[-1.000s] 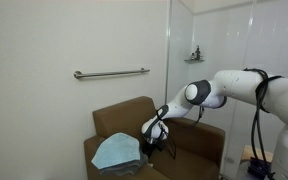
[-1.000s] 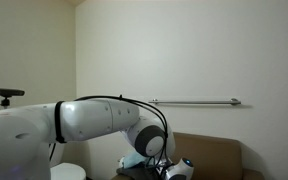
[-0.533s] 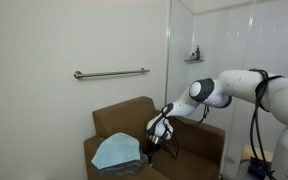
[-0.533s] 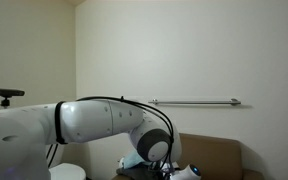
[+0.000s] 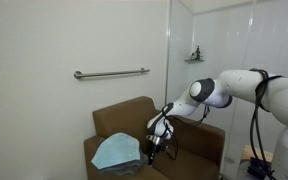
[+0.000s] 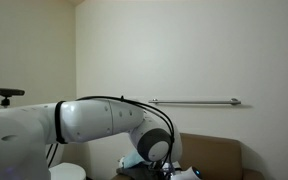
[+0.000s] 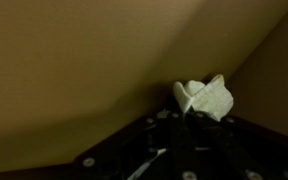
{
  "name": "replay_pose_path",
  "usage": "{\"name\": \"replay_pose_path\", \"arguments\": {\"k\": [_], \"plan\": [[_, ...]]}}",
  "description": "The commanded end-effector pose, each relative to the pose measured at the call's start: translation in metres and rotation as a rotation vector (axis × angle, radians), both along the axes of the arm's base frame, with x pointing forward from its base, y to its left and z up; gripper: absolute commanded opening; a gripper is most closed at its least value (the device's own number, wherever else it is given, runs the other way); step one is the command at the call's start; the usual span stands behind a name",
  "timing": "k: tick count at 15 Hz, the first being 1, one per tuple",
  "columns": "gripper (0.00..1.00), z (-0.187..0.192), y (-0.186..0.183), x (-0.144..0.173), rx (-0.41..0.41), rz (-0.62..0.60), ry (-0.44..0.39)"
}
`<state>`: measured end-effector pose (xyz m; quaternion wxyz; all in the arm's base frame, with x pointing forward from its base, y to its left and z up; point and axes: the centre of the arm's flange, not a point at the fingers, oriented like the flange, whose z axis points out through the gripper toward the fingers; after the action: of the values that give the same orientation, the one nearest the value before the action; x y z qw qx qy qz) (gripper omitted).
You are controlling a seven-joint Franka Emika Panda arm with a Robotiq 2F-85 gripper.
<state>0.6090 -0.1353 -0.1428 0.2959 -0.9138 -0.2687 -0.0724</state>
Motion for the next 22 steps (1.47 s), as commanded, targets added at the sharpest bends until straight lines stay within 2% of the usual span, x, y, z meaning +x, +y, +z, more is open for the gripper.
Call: {"name": "replay_pose_path", "arguments": {"k": [1,4,7,8,13,16,18,22], "plan": [[0.05,-0.027,-0.017,0.006,0.052,0.049,-0.022],[0.06,-0.012,-0.029,-0.011,0.065,0.153,-0.051],[0.05,0.018,-0.043,-0.036,0.027,0.218,-0.139],[0.05,0.016,-0.011,0.004,0.012,0.226,-0.174],[0.05,0.067,0.018,0.028,-0.021,0.271,-0.414],[0.05,0.094,0.035,0.035,-0.058,0.272,-0.523],[0.05,0.107,0.044,0.032,-0.072,0.250,-0.547],[0.05,0.126,0.059,0.010,-0.122,0.140,-0.513]]}}
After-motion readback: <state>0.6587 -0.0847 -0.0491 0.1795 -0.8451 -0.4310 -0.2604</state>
